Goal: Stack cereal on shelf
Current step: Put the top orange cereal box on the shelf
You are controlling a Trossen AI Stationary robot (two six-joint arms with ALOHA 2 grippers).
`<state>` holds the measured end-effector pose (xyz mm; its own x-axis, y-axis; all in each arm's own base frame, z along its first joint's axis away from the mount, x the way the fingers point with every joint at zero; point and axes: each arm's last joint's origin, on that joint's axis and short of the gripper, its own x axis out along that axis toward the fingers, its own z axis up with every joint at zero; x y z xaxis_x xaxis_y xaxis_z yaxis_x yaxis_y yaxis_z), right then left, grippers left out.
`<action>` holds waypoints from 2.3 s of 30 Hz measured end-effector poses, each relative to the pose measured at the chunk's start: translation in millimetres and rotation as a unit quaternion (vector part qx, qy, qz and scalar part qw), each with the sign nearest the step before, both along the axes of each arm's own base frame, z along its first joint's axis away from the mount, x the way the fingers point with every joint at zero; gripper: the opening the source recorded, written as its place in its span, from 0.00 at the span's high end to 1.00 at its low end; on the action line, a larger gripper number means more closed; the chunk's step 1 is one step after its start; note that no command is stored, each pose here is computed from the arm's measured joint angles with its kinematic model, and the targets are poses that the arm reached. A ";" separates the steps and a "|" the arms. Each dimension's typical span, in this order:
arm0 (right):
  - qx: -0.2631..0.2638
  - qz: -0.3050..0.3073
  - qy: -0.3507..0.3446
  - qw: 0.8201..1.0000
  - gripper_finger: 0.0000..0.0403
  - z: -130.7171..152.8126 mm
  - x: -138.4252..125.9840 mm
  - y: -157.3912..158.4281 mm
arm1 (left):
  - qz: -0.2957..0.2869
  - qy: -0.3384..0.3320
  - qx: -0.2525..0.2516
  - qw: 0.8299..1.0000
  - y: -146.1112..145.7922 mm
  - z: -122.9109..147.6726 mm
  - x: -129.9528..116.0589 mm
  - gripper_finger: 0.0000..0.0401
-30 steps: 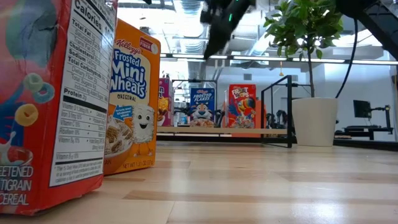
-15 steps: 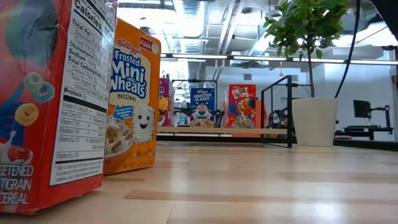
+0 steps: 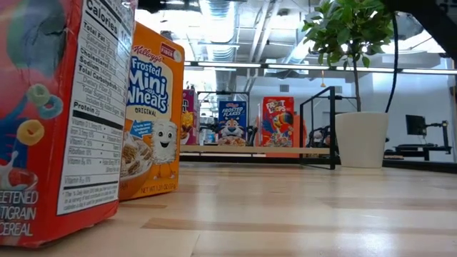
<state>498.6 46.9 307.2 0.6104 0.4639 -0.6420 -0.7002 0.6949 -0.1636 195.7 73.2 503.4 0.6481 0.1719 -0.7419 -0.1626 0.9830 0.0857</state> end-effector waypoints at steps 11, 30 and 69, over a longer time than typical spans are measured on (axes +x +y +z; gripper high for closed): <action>0.011 0.016 0.028 0.999 0.29 -17.2 4.3 2.4 | 0.005 -0.002 -0.003 1.000 -0.2 0.3 -0.6 0.26; -0.014 -0.010 0.085 0.996 0.29 -72.7 21.9 -16.8 | -0.002 0.001 0.006 1.000 0.1 0.1 -0.4 0.26; 0.020 -0.120 0.176 0.977 0.52 -33.4 -7.3 -59.6 | -0.014 0.005 0.018 1.000 0.1 0.1 -0.4 0.26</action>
